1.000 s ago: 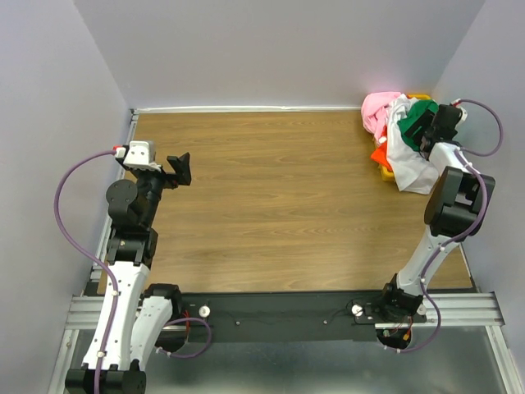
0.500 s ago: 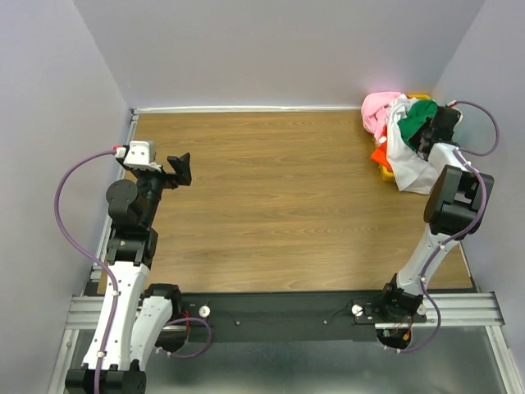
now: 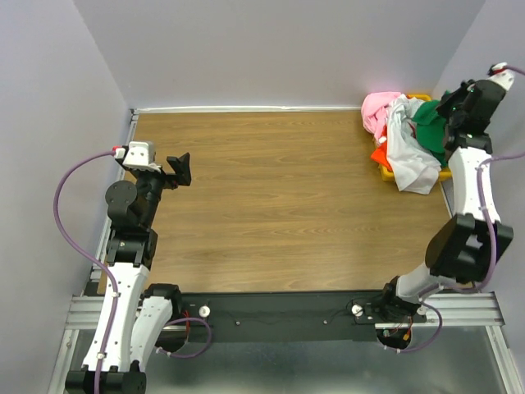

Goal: Fold and stack the t-shirts
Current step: Grab the tshirt from the pile, then move the tshirt to the center of the board

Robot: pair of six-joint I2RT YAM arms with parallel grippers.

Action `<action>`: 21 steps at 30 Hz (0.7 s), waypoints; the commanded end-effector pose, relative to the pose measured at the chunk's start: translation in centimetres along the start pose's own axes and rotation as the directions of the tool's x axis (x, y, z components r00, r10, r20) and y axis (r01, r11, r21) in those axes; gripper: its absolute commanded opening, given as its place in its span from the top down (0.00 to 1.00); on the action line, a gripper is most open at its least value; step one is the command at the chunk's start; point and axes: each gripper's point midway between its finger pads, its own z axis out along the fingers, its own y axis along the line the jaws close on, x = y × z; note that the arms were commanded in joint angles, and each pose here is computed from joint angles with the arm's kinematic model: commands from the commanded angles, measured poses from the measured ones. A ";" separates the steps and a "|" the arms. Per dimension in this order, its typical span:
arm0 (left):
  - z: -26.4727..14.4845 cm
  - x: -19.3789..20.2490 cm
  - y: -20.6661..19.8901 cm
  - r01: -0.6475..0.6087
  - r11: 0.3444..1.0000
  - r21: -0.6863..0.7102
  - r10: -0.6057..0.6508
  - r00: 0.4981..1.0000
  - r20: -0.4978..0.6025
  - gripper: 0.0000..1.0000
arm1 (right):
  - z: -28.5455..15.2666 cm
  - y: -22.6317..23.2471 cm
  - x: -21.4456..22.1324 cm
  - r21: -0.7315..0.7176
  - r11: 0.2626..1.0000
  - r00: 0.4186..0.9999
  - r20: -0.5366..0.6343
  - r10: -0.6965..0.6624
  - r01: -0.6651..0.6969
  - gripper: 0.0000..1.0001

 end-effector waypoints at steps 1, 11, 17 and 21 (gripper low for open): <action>-0.3 -0.1 -0.2 -0.013 1.000 0.018 0.013 1.000 0.011 0.02 | -4.5 1.8 -7.5 -0.023 1.000 0.982 0.186 -0.010 0.015 1.00; -0.4 -0.5 -0.4 -0.018 0.999 0.028 0.018 1.000 0.022 0.02 | -14.6 13.0 -15.7 -0.468 0.880 0.954 0.291 0.072 0.077 1.00; -0.5 -0.6 -0.4 -0.017 1.000 0.024 0.017 0.999 0.027 0.02 | -20.8 20.9 -17.9 -0.700 0.701 0.953 0.285 0.104 0.133 1.00; -0.6 -0.6 -0.3 -0.019 1.000 0.021 0.019 0.999 0.030 0.02 | -24.7 25.7 -19.3 -0.830 0.542 0.960 0.245 0.136 0.135 1.00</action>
